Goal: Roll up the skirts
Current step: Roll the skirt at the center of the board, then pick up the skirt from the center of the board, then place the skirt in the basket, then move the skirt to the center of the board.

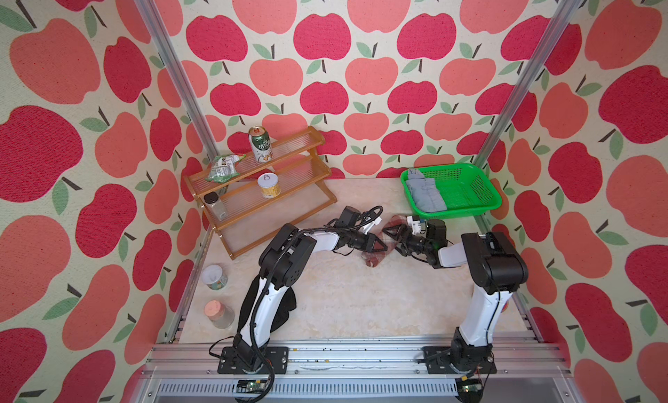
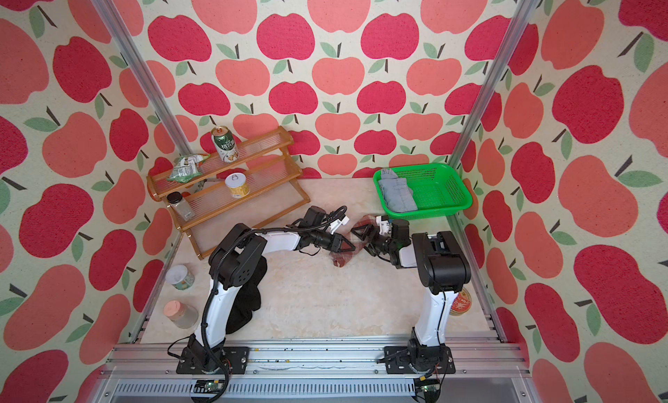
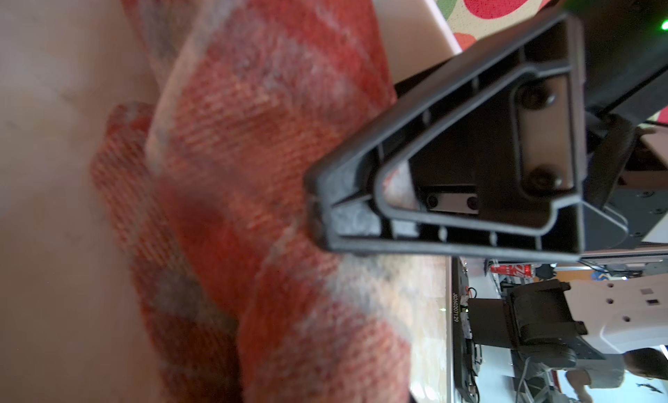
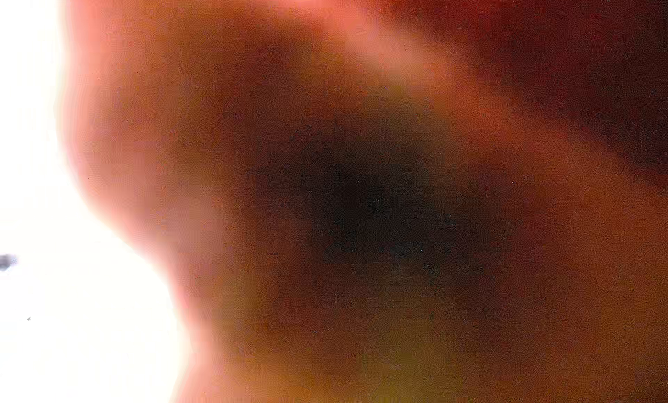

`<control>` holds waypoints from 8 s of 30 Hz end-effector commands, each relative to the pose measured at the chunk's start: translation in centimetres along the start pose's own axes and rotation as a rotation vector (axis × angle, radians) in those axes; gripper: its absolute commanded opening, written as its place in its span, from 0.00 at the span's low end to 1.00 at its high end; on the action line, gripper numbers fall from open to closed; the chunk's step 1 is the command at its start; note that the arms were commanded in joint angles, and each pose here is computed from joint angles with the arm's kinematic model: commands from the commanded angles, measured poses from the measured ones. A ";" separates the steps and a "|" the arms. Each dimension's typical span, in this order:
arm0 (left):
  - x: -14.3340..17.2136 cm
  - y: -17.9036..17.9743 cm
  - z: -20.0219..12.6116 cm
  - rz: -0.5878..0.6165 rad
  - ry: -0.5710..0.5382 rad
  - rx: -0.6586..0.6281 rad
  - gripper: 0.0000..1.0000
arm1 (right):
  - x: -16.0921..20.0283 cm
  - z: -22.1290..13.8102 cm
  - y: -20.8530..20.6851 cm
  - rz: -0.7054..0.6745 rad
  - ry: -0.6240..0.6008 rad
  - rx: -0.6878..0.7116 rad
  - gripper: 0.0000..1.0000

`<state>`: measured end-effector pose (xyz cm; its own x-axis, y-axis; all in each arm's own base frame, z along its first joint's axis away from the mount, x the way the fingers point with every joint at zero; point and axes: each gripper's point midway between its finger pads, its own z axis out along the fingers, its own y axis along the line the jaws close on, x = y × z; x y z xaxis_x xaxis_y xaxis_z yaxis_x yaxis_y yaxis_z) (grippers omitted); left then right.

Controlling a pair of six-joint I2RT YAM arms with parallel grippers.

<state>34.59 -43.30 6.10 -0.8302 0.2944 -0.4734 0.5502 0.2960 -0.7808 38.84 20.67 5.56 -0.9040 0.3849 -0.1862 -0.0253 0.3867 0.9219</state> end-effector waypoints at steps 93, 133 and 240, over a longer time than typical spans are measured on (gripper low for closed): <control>8.9 -1.8 -11.6 0.037 -0.028 -0.446 1.00 | -25.9 -13.6 -15.9 -0.334 0.155 1.223 0.41; 4.3 -4.9 -19.0 0.161 -0.354 -0.657 1.00 | -26.9 -19.1 7.8 -0.726 -0.532 1.079 0.99; 4.5 2.3 -27.2 -0.144 -0.516 -0.898 0.82 | 5.5 3.2 8.2 -0.946 0.325 0.493 0.82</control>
<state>34.72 -17.37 12.72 -0.7341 -0.1304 -0.6664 0.1554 0.9231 -0.3518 34.38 29.01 12.61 -0.7569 -0.2988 -0.5812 -0.5833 0.7098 0.3948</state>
